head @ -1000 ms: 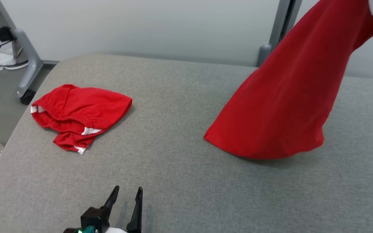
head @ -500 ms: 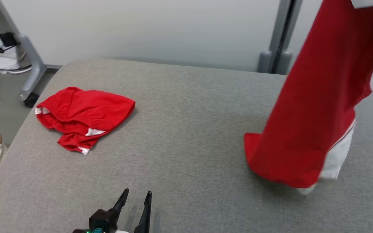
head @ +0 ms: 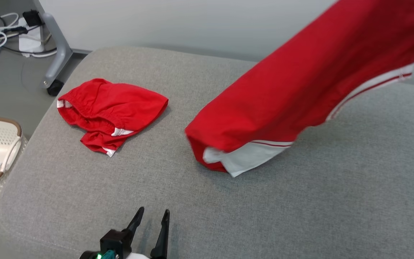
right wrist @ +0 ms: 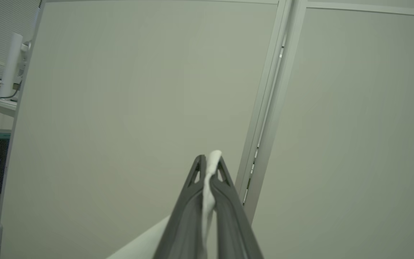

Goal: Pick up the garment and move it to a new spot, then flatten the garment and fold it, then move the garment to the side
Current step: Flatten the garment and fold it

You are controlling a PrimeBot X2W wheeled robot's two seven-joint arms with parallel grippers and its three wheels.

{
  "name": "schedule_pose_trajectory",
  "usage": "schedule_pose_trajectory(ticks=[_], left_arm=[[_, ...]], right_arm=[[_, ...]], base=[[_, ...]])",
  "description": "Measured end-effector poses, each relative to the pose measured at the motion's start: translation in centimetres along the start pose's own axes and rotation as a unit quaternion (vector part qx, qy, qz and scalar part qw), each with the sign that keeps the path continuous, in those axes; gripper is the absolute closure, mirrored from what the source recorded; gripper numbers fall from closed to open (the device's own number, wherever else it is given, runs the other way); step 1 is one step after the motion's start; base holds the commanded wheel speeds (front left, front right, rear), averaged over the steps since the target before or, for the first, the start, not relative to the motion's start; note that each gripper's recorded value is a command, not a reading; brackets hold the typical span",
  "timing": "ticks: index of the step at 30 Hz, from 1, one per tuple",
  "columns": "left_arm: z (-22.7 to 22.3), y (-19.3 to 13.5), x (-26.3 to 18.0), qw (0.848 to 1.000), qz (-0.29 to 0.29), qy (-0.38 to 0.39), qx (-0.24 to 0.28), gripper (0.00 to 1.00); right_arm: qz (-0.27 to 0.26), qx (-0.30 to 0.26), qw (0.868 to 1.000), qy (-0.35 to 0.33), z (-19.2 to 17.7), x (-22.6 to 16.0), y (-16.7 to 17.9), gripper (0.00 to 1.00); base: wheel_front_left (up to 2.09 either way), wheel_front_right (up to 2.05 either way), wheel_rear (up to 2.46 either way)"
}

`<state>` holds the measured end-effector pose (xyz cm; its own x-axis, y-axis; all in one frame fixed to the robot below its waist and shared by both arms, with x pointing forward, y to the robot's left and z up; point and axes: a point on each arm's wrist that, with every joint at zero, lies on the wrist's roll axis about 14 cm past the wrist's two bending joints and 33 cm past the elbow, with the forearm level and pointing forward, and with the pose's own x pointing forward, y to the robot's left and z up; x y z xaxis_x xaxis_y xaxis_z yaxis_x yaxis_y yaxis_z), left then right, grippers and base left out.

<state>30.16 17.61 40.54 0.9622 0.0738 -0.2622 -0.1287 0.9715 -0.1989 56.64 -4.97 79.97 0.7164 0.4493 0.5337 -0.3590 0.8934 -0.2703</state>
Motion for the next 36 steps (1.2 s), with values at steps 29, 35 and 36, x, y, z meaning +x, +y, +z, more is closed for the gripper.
schedule_pose_trajectory(ticks=[29, 35, 36], left_arm=[[1.8, -1.6, 2.5, 0.999, -0.025, -0.022, 0.022, 0.0], [2.8, -2.3, 2.3, 0.998, -0.038, -0.039, 0.029, 0.0], [2.8, -2.3, 2.2, 0.998, -0.038, -0.041, 0.029, 0.0]], right_arm=[[-0.085, 0.104, 0.957, 0.258, -18.4, -19.6, 2.4, 0.0], [-0.082, 0.138, 0.947, 0.277, -17.9, -24.3, 5.8, 0.0], [-0.081, 0.147, 0.946, 0.277, -17.8, -24.6, 6.5, 0.0]], base=[[0.0, 0.0, 0.0], [0.0, 0.0, 0.0], [0.0, 0.0, 0.0]])
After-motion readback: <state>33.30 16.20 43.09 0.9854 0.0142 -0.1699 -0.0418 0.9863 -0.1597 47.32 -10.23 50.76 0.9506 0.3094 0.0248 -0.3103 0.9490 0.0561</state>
